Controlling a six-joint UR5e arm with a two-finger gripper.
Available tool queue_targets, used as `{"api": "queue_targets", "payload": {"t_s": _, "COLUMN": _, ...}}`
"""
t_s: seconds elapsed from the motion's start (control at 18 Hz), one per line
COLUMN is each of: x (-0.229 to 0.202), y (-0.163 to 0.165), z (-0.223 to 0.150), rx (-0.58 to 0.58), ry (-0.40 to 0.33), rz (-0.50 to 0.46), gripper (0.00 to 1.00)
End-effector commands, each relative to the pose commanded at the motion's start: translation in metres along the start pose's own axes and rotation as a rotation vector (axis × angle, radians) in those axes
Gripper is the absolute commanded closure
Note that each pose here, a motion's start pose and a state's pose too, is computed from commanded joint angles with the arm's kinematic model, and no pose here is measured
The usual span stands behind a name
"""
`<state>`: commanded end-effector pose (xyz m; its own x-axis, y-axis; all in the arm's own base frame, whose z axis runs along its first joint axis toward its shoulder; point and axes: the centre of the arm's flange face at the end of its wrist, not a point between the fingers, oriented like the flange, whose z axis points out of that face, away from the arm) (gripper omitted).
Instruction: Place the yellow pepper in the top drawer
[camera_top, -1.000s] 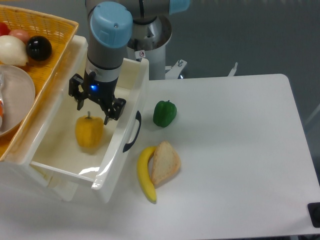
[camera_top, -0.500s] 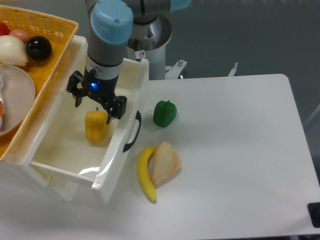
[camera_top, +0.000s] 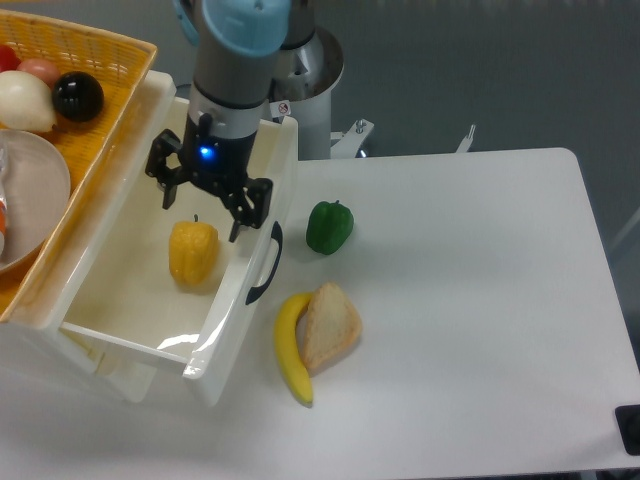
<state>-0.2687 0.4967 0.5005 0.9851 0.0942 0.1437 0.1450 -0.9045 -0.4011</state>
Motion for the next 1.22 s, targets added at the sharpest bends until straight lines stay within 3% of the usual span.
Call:
{"api": "queue_targets", "payload": {"t_s": 0.33, "x": -0.061, "y": 0.018, "z": -0.010, "rx": 0.013, "ry": -0.072, "rz": -0.059, "gripper": 0.00}}
{"api": "queue_targets", "payload": {"t_s": 0.61, "x": -0.123, "y": 0.039, "z": 0.011, "rx": -0.034, "ry": -0.090, "rz": 0.119, "gripper": 0.00}}
{"api": "queue_targets", "payload": {"t_s": 0.83, "x": -0.162, "y": 0.062, "z": 0.036, "rx": -0.200, "ry": -0.111, "rz": 0.418, "gripper": 0.00}}
{"api": "queue_targets", "payload": {"t_s": 0.94, "x": -0.179, "y": 0.073, "z": 0.054, "rx": -0.302, "ry": -0.103, "rz": 0.520, "gripper": 0.00}}
{"api": "queue_targets", "payload": {"t_s": 1.22, "x": -0.208, "y": 0.093, "z": 0.090, "rx": -0.415, "ry": -0.071, "rz": 0.522, "gripper": 0.00}}
